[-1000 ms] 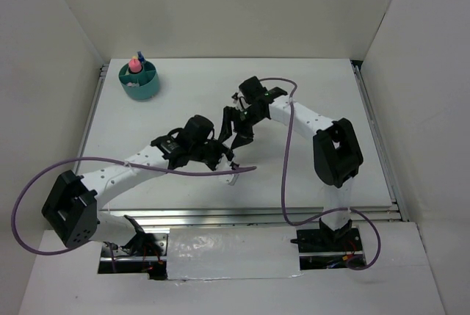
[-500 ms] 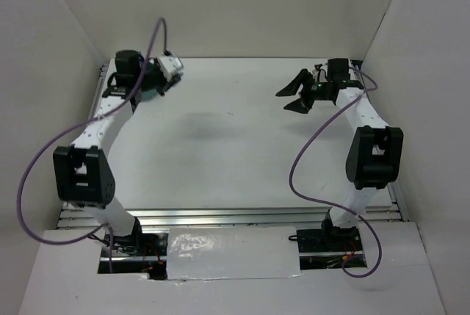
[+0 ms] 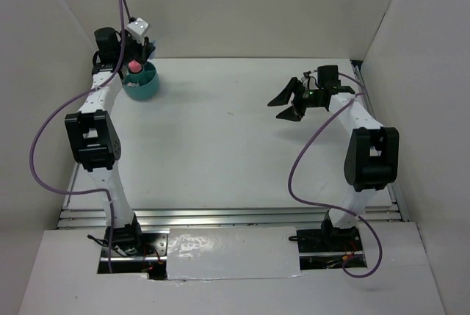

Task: Sort the stationery into containers
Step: Place the stationery in the storage box.

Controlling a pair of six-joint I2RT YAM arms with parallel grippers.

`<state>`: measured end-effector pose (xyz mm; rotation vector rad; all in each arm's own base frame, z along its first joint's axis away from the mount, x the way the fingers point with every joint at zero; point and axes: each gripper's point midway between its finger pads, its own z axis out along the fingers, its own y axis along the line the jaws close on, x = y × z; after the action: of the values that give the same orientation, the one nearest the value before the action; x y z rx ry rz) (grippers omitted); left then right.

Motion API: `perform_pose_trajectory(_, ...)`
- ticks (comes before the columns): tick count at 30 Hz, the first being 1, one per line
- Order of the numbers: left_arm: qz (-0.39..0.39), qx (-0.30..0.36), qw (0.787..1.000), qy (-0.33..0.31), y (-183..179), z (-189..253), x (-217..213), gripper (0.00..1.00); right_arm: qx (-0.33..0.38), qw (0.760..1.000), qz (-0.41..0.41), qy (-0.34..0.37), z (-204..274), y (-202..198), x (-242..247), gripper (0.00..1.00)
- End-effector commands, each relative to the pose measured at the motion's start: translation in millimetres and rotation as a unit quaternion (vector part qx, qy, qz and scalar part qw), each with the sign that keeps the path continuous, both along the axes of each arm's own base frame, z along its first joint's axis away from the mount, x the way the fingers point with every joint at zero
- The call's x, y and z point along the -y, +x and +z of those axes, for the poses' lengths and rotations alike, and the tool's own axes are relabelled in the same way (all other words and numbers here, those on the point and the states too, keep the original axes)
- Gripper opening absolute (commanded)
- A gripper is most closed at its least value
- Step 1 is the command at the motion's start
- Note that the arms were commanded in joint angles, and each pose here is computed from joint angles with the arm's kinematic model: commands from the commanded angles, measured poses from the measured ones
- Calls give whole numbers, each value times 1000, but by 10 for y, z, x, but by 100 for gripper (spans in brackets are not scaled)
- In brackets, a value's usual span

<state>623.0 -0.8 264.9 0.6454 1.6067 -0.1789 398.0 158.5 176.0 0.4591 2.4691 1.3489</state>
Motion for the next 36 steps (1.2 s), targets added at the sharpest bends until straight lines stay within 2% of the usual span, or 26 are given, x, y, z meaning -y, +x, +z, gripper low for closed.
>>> perform_pose_trajectory(1,12,5,1000,1,66,32,-106,0,42,999,13,2,204,27,-15,70)
perform_pose_trajectory(11,35,-41,998,20,-25,-339,-300,0,40,999,21,6,179,39,-62,70)
perform_pose_trajectory(13,40,-47,998,28,-15,-406,-337,4,42,999,22,4,183,48,-70,70)
perform_pose_trajectory(21,45,-52,997,42,81,-550,-386,7,39,999,22,1,123,50,-65,71)
perform_pose_trajectory(29,50,-77,995,40,47,-730,-424,33,38,999,19,-20,87,99,-18,72)
perform_pose_trajectory(30,51,-76,995,39,40,-706,-432,41,39,999,20,-22,92,97,-16,72)
perform_pose_trajectory(32,47,-74,995,37,25,-679,-413,48,41,999,19,-29,93,92,0,72)
perform_pose_trajectory(33,47,-65,996,37,7,-564,-406,60,45,998,19,-31,110,92,4,73)
perform_pose_trajectory(36,35,-51,998,23,-77,-304,-321,82,58,997,20,-42,168,83,28,73)
